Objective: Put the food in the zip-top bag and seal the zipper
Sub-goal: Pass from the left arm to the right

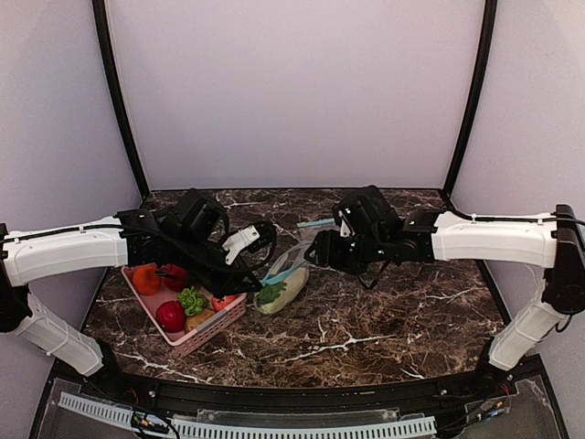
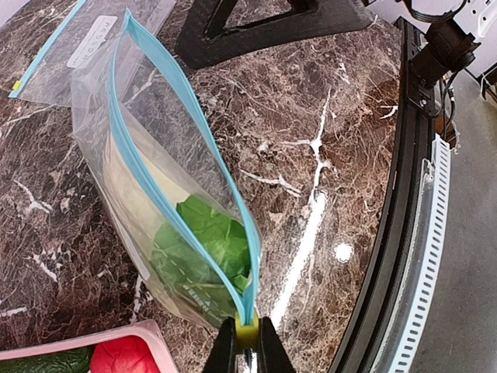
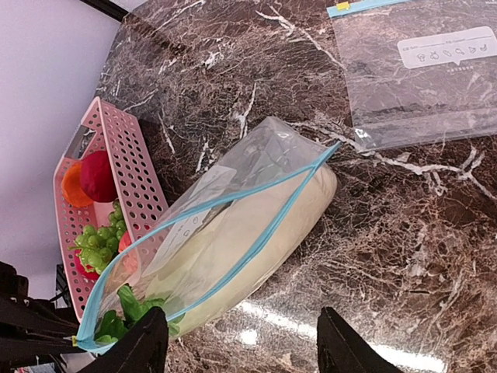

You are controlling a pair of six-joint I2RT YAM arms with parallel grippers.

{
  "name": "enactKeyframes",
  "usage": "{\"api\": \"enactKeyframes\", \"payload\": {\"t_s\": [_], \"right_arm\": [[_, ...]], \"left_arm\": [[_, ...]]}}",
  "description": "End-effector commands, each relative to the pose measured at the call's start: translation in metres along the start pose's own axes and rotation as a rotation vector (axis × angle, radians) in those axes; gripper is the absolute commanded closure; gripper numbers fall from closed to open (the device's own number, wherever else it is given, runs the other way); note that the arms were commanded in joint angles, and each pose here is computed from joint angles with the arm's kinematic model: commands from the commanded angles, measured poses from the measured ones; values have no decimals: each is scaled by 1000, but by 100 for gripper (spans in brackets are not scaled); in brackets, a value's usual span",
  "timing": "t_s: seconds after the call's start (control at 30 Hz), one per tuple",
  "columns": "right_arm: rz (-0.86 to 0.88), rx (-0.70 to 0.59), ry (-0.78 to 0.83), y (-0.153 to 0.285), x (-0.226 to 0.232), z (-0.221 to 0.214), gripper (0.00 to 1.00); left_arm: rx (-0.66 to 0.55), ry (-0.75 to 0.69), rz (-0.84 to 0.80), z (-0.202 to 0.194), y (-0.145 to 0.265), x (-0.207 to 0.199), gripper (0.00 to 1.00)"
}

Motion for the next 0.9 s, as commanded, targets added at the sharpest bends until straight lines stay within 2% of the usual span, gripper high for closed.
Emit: {"api": "enactKeyframes", "payload": {"t_s": [0.0,0.37,0.63,0.77,0.87], "right_arm": [[29,-60,-30,-10,7,16,39],[47,-48,-17,-29,13,23,54],[69,-45,-21,-34,15,23,81],[83,-55,-14,-32,18,26,99],[95,-72,9,-28,23,32,100]], "left_arm": [[-1,12,-16,-3,0,0,99],[2,11,-27,-3,-1,-2,99],[7,15,-32,-3,-2,-2,99],[12,14,-59,-4,-3,-5,99],[12,12,-81,-3,-2,-7,94]]}}
Point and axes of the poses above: each gripper's point midway between its finger pads, its own y axis back along the fingers, its own x axis along the line the jaws close on, z = x × y, the point moved 7 cm from there along y, back along the fingers, and after that the axes turned 10 degrees about y, right-handed, at the moved point
